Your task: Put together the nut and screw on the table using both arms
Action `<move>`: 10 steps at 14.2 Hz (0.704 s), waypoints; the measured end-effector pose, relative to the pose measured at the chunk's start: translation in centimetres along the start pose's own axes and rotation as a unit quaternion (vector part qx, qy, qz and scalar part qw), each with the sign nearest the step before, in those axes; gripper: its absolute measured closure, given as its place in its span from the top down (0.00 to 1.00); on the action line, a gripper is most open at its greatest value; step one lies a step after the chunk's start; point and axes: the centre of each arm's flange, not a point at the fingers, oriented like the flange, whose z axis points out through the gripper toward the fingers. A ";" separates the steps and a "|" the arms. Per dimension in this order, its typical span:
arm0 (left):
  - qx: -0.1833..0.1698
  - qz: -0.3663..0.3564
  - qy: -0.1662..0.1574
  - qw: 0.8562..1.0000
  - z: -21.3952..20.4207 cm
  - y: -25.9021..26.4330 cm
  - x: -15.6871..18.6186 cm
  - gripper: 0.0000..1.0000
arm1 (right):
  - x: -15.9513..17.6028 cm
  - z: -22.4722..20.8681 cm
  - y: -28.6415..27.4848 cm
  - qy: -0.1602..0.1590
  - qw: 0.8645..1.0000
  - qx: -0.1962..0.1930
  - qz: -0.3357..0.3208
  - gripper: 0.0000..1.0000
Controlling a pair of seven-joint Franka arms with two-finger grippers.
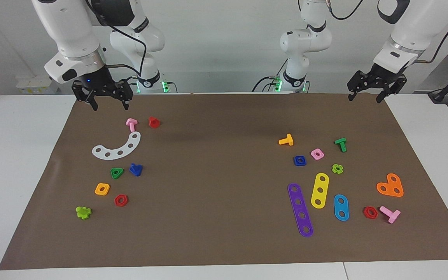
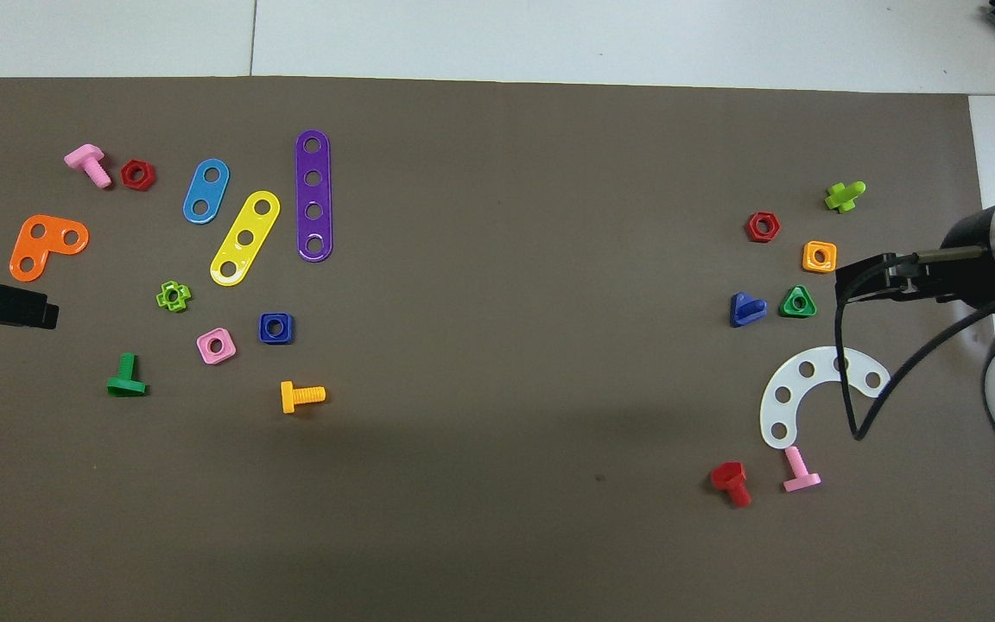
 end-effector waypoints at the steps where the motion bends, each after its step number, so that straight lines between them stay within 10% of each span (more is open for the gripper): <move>1: 0.000 0.000 0.000 1.000 0.0 0.0 0.0 1.00 | 0.0 0.0 0.0 0.000 1.000 0.000 0.000 1.00; 10: -0.001 -0.001 -0.008 1.000 0.2 0.0 -0.2 1.00 | 0.1 0.0 0.4 0.002 1.000 0.000 0.003 1.00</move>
